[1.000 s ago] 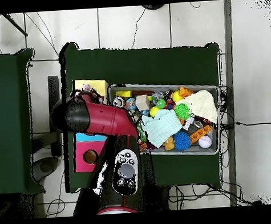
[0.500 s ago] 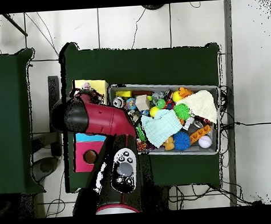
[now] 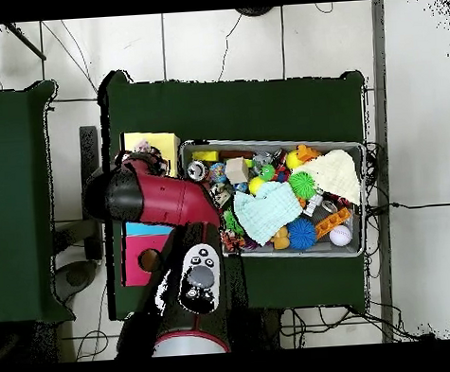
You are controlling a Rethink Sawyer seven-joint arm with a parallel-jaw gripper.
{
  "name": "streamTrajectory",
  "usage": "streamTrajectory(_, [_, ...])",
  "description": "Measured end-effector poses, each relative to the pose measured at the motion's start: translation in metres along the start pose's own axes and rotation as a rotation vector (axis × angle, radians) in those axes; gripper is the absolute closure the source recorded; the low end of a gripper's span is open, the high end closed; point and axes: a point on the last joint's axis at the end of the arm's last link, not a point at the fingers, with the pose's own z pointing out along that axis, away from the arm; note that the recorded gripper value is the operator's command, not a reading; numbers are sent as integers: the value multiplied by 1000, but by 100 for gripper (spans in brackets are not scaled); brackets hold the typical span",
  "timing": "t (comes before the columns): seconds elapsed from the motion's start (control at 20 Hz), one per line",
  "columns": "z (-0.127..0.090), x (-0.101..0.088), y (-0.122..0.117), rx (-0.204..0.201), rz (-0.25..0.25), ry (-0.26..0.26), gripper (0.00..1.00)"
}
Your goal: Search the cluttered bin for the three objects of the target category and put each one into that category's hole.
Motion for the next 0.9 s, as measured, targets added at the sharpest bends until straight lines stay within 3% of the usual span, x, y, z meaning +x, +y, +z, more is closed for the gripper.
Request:
streamTrajectory(0.35, [9,11,4,4,-12,17,100])
streamTrajectory(0.9, [41,26,-6,27,-13,42,100])
